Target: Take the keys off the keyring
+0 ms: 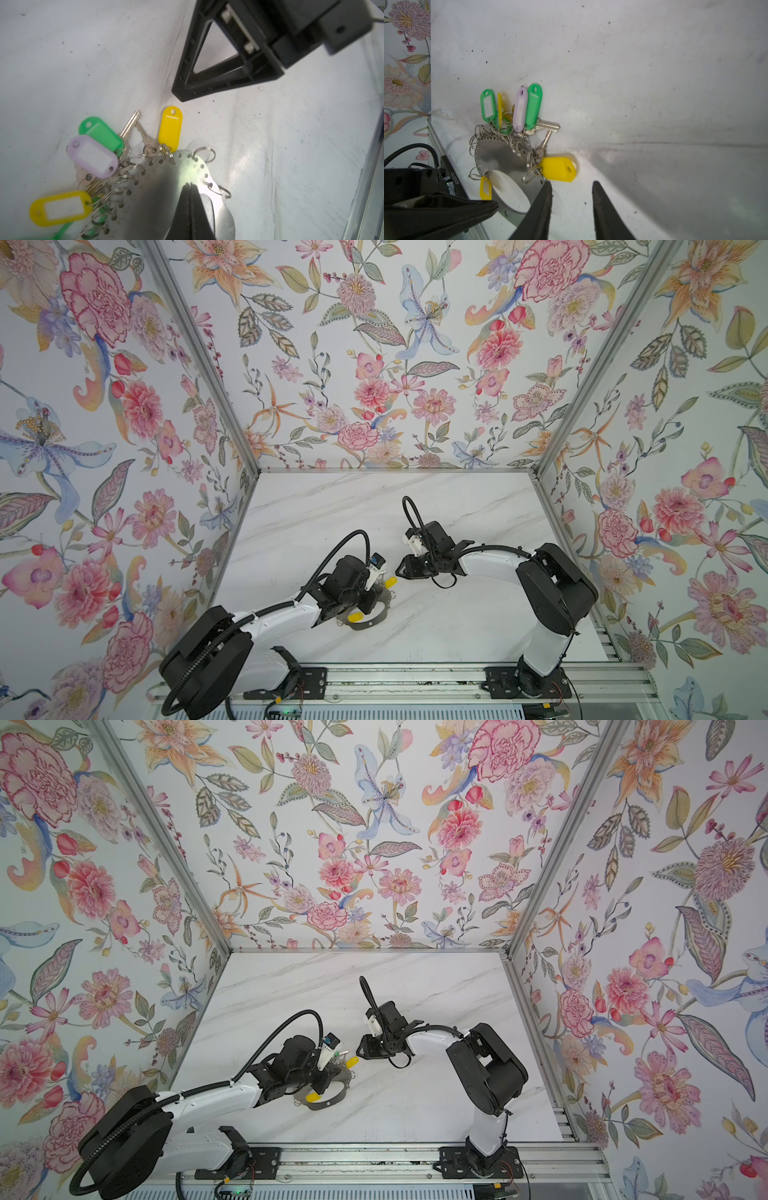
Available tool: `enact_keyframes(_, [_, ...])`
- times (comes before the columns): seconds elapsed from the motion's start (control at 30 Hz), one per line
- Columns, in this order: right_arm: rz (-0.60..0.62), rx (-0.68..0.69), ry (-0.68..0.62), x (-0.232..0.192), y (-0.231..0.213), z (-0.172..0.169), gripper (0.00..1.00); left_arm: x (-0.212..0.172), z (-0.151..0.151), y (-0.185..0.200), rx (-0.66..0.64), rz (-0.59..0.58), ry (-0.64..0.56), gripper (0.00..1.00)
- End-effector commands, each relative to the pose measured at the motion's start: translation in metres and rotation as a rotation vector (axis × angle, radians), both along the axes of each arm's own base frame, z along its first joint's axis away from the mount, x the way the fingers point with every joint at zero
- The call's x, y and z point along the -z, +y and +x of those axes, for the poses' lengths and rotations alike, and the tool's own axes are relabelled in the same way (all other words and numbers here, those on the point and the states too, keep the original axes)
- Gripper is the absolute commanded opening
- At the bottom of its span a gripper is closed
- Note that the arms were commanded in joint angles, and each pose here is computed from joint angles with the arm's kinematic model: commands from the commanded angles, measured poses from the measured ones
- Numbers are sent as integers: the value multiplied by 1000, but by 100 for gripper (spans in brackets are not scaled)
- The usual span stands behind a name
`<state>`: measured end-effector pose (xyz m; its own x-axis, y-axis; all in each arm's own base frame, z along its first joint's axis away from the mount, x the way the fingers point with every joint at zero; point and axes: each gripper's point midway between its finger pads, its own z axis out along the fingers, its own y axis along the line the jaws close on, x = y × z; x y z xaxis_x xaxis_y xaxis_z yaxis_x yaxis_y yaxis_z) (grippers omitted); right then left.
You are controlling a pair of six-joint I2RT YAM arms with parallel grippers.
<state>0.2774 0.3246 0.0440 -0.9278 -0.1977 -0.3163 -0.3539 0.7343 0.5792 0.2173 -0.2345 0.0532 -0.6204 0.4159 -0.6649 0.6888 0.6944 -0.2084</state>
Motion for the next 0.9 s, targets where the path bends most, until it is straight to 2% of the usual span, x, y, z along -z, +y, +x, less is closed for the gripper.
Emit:
enact_keyframes(0.0, [31, -30, -2, -2, 4, -2, 35, -2, 9, 17, -112, 28, -21, 8])
enact_keyframes(0.07, [29, -31, -1, -1, 5, -2, 35, -6, 13, 18, -126, 35, -42, 25])
enact_keyframes(0.17, [28, -23, 0, 0, 6, 1, 35, -8, 17, 12, -128, 19, -39, 28])
enact_keyframes(0.3, [23, -13, -9, -2, 6, 3, 35, -10, 17, -5, -115, -44, -20, 23])
enact_keyframes(0.43, [17, -4, -11, -2, 4, 3, 35, -6, 19, -14, -103, -39, -7, 15])
enact_keyframes(0.73, [14, 2, -7, 1, 1, 1, 35, -2, 20, -30, -82, -47, 11, 14])
enact_keyframes(0.87, [15, 2, -7, 0, 1, 0, 35, 6, 23, -27, -99, -6, 18, 14])
